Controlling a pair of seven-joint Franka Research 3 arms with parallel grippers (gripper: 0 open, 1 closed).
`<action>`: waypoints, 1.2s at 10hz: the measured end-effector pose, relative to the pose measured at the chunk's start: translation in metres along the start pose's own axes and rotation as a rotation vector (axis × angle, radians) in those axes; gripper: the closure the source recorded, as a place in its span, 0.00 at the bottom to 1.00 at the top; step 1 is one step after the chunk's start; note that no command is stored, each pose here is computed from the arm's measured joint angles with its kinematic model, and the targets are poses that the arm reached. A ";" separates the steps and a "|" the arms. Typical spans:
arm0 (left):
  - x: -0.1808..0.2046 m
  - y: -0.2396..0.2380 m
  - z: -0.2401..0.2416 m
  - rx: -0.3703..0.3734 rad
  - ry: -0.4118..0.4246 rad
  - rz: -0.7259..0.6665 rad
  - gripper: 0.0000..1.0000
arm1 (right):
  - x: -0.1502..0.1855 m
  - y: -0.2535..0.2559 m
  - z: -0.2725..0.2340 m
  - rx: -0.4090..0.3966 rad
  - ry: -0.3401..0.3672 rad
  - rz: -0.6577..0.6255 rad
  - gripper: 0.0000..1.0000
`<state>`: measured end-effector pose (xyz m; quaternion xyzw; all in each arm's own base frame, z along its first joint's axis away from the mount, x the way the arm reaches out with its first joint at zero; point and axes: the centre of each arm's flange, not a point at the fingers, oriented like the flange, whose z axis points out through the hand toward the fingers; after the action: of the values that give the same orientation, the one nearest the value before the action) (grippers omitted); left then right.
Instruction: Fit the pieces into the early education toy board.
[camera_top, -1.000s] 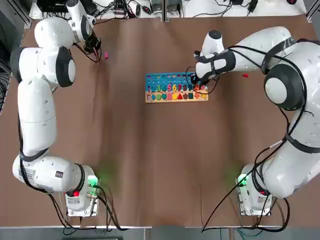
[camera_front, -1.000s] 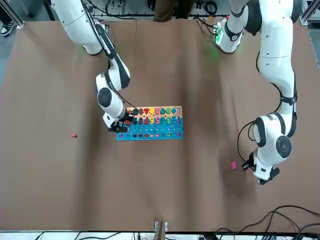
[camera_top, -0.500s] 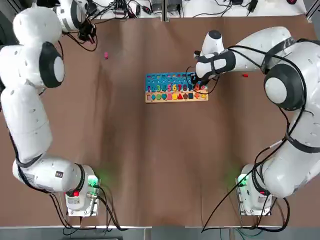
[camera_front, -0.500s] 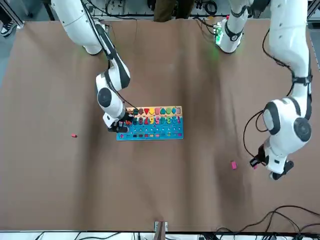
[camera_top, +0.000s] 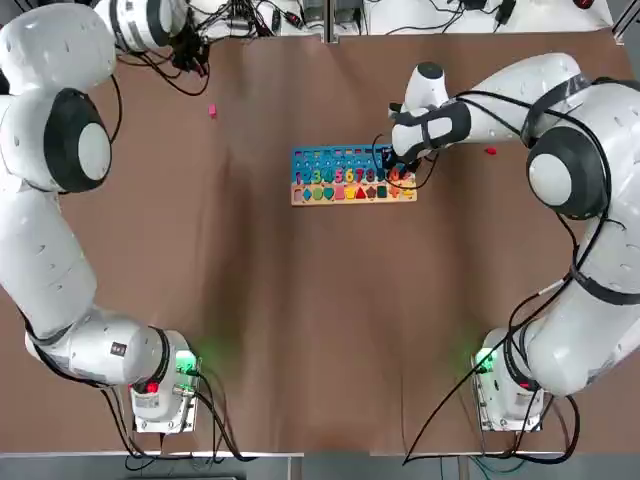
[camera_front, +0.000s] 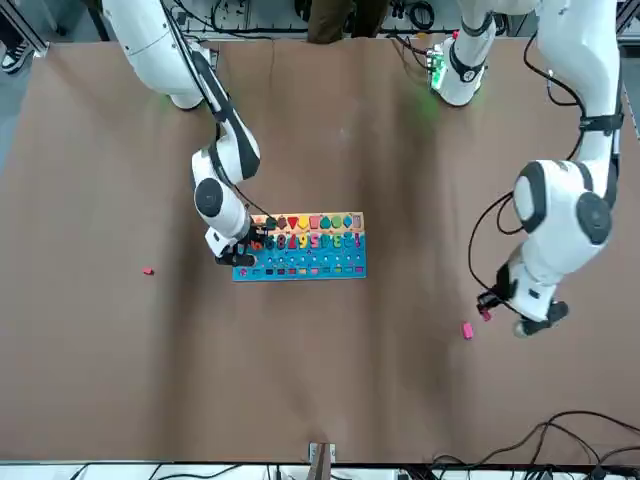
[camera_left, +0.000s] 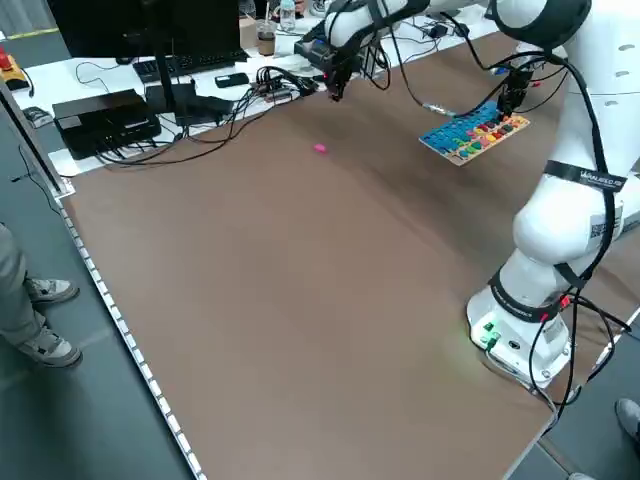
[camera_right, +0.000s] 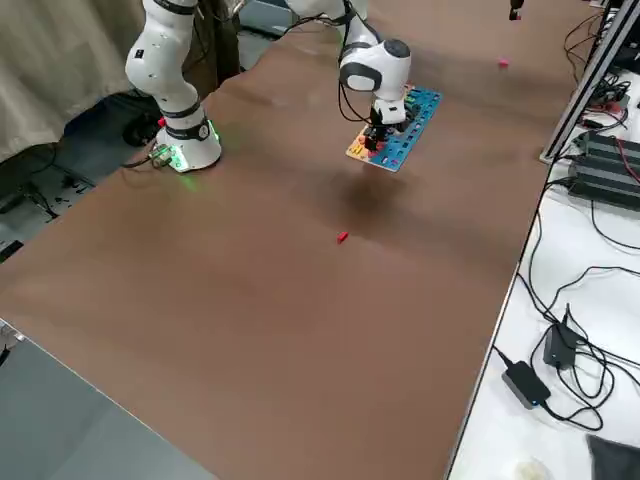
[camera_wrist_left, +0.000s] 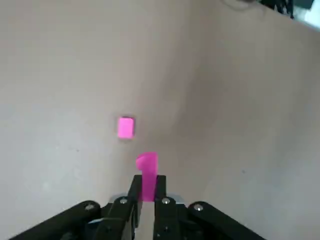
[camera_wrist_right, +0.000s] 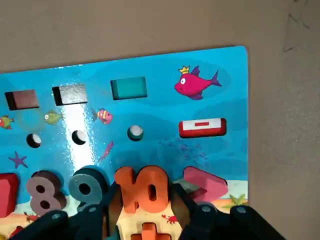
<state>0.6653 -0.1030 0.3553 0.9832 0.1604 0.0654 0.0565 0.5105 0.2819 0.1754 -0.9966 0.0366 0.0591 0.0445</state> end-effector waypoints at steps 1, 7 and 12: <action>-0.013 0.022 0.003 0.025 0.005 0.047 0.86 | 0.000 0.000 0.000 0.000 -0.001 0.000 0.51; -0.114 0.122 0.024 0.094 -0.164 0.288 0.86 | 0.005 0.001 -0.001 -0.015 -0.043 0.008 0.51; -0.214 0.173 0.063 0.085 -0.216 0.279 0.86 | 0.005 0.000 -0.003 -0.016 -0.054 0.018 0.54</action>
<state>0.5266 -0.3405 0.2919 0.9988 0.0179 -0.0403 0.0222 0.5158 0.2813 0.1773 -0.9946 0.0441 0.0867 0.0370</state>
